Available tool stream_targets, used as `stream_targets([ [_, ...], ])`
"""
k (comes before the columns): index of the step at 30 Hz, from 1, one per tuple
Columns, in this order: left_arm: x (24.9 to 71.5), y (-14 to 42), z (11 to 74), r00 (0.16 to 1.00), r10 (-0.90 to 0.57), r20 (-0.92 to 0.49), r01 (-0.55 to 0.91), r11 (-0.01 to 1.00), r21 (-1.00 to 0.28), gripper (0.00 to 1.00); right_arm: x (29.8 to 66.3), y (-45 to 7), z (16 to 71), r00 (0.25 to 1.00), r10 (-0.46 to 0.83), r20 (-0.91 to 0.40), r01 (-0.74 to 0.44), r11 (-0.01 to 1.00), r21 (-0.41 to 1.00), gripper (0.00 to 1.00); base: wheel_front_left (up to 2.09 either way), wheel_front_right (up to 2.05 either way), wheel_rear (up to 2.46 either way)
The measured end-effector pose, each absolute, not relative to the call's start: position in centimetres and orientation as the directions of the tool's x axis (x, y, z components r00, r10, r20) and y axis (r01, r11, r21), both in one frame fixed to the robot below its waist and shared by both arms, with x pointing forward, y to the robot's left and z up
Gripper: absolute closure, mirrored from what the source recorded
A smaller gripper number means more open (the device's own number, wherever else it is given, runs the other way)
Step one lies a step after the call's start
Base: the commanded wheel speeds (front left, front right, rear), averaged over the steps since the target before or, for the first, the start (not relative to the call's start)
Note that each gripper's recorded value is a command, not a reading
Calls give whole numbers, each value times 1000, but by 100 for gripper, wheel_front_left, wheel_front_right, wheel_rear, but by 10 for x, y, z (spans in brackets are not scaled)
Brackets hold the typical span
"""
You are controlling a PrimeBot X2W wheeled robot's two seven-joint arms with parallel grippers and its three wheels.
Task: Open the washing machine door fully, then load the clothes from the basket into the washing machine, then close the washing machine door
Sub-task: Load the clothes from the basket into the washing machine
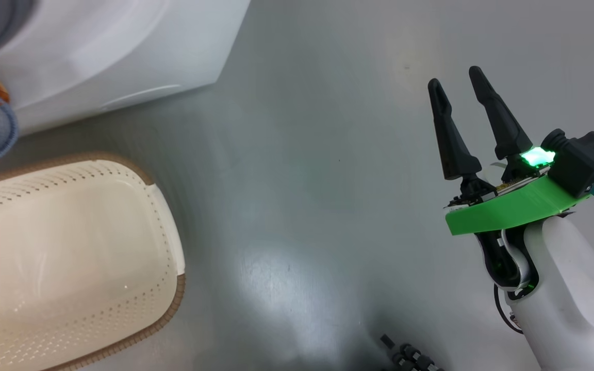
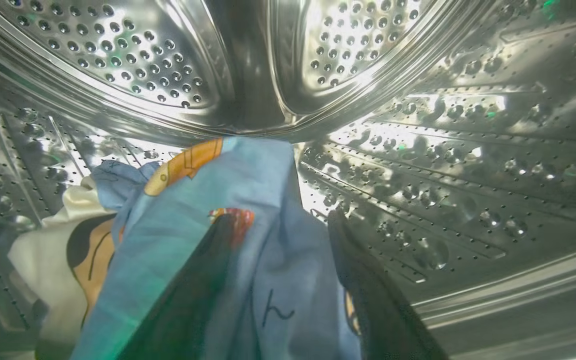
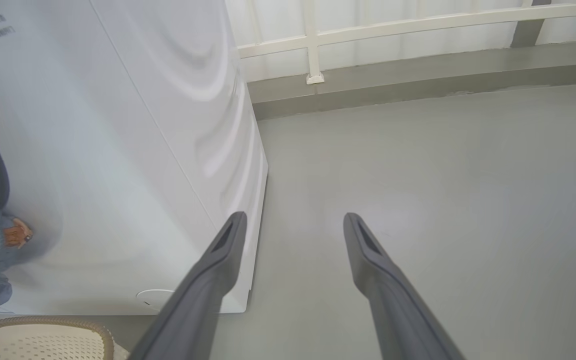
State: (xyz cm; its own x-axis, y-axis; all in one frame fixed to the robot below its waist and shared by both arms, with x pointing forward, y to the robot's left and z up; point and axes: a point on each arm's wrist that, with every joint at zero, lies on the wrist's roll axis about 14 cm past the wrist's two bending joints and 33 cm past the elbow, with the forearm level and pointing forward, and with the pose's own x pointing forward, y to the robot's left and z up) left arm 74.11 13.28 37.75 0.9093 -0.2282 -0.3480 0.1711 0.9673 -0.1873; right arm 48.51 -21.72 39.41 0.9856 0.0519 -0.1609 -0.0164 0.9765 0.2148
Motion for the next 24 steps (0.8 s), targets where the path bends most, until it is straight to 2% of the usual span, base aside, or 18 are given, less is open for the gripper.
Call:
stream_targets([
  [4,741,134,389,917,-228,-327,167,965,-204,0,485,-216,399,987,56,-151,-22,976,216,0,0,0,0],
  [10,734,141,415,957,-204,-204,159,963,-219,0,485,-212,412,990,70,-124,-42,975,218,0,0,0,0],
  [16,705,138,416,966,-207,-157,171,961,-219,0,484,-209,429,993,83,-88,-62,975,215,0,0,0,0],
  [24,659,130,425,966,-219,-136,174,943,-284,0,478,-203,451,993,105,-45,-93,972,217,0,0,0,0],
])
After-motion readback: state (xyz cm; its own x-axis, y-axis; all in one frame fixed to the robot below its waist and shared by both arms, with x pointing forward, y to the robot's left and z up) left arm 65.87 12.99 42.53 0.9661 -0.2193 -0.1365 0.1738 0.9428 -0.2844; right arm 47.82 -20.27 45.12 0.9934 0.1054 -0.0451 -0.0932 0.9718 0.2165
